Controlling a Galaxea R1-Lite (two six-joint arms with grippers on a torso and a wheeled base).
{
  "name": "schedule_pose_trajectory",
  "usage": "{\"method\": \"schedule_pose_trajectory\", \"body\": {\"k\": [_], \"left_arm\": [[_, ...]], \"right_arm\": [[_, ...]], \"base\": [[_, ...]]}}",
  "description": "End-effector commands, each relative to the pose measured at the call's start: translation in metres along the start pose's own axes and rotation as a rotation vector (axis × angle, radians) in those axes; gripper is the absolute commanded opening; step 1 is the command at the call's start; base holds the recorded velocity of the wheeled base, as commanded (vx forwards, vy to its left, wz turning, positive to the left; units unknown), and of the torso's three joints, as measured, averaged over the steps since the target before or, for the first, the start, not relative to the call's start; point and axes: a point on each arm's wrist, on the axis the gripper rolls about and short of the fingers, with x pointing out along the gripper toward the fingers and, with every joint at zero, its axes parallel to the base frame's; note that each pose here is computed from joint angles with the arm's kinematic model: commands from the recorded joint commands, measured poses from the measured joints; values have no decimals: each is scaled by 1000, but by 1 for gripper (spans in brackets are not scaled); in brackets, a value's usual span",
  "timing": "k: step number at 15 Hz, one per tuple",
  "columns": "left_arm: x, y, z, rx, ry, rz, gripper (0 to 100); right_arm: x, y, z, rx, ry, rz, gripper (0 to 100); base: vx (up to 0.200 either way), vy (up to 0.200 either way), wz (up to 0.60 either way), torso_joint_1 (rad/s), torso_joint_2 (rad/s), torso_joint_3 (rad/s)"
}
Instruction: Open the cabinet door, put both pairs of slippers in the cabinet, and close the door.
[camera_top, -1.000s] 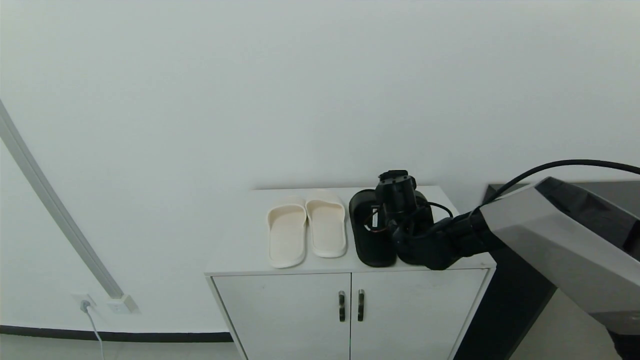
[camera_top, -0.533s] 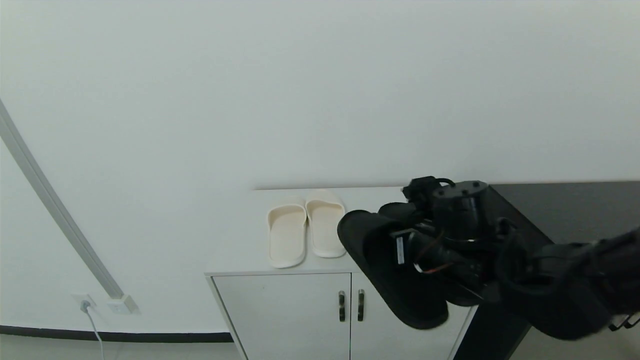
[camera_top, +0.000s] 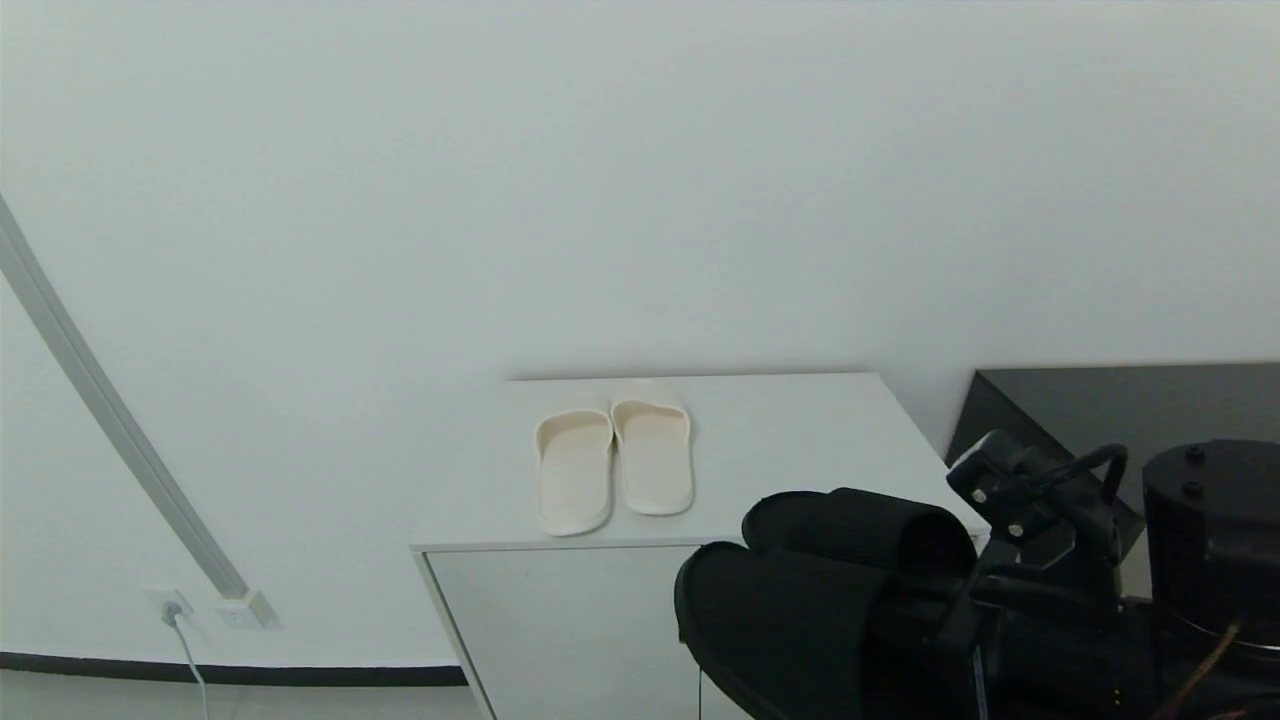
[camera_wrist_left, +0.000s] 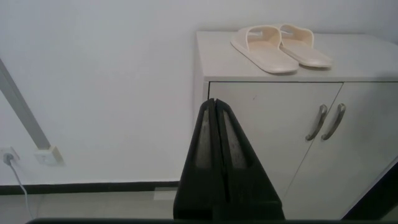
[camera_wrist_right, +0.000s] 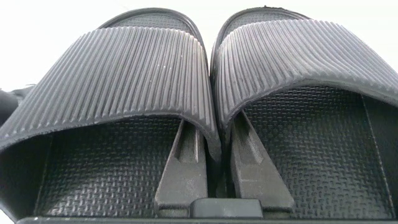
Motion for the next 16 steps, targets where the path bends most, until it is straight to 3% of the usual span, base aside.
{"method": "schedule_pose_trajectory", "body": {"k": [1, 3, 16], "left_arm": [[0, 0, 0, -1, 1, 3, 0], [0, 0, 0, -1, 1, 3, 0], [0, 0, 0, 2, 1, 6, 0]], "right_arm": [[-7, 3, 1, -5, -17, 13, 0], [-6, 2, -4, -5, 1, 10, 0], [-6, 1, -10, -6, 20, 4, 0]], "base": [[-200, 0, 0, 2, 2, 2], [-200, 0, 0, 2, -2, 2], [0, 0, 0, 0, 0, 0]]}}
